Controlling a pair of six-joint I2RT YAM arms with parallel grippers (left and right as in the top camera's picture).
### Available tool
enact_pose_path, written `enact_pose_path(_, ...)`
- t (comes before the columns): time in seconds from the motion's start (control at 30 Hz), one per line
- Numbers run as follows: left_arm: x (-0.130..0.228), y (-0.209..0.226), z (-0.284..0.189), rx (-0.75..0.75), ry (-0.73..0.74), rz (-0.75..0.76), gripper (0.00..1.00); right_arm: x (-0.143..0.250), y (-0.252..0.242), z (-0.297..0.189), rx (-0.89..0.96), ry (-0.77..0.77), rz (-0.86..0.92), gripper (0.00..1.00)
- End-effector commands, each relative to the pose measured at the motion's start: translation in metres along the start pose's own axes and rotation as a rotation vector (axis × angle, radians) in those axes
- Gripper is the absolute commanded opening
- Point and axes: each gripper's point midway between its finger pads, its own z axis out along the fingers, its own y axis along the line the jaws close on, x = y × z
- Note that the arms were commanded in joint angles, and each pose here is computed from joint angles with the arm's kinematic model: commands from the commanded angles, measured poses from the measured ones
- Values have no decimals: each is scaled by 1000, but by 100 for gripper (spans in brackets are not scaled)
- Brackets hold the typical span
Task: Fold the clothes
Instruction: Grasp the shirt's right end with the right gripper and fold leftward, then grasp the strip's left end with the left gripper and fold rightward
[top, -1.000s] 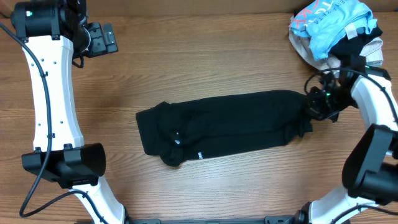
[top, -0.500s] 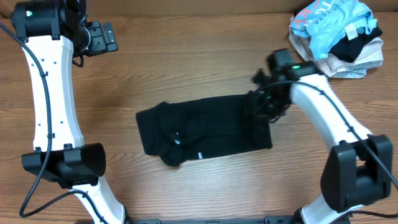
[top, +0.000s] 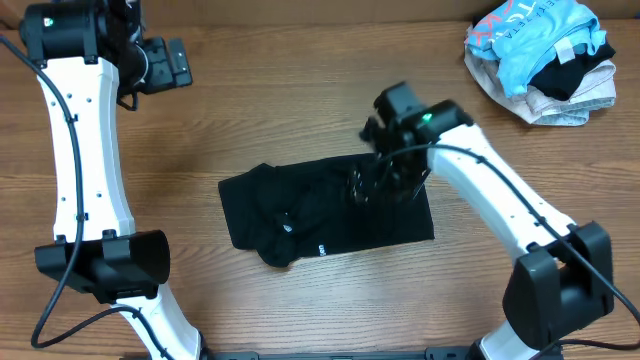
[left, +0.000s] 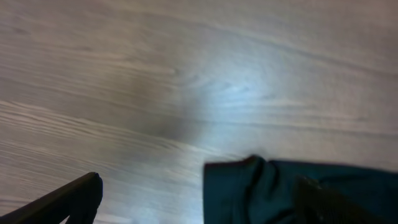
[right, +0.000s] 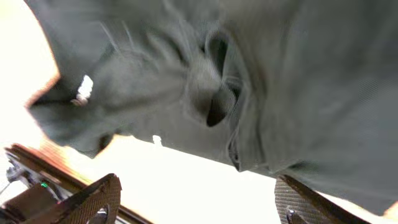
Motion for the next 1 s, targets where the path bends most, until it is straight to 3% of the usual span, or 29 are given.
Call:
enact_pose_path(0.0, 23, -15, 15, 88, 102, 34, 100, -24, -2, -44, 2, -131, 5, 86)
enact_pose_path(0.07, 41, -17, 27, 80, 178, 43, 99, -28, -12, -56, 17, -161, 29, 90)
enact_pose_path(0.17, 70, -17, 43, 59, 296, 50, 90, -29, -24, -64, 27, -173, 64, 92)
enact_pose_path(0.3, 106, -24, 65, 39, 388, 59, 89, -28, -39, -69, 36, -171, 85, 94)
enact_pose_path(0.5, 147, -29, 87, 50, 349, -20, 92, -30, -49, -71, 75, -180, 95, 100)
enact_pose_path(0.67, 170, -39, 96, 158, 289, -36, 98, -34, -52, -72, 93, -201, 91, 100)
enact_pose_path(0.97, 214, -30, 134, 155, 331, -91, 100, -37, -52, -72, 92, -211, 87, 100)
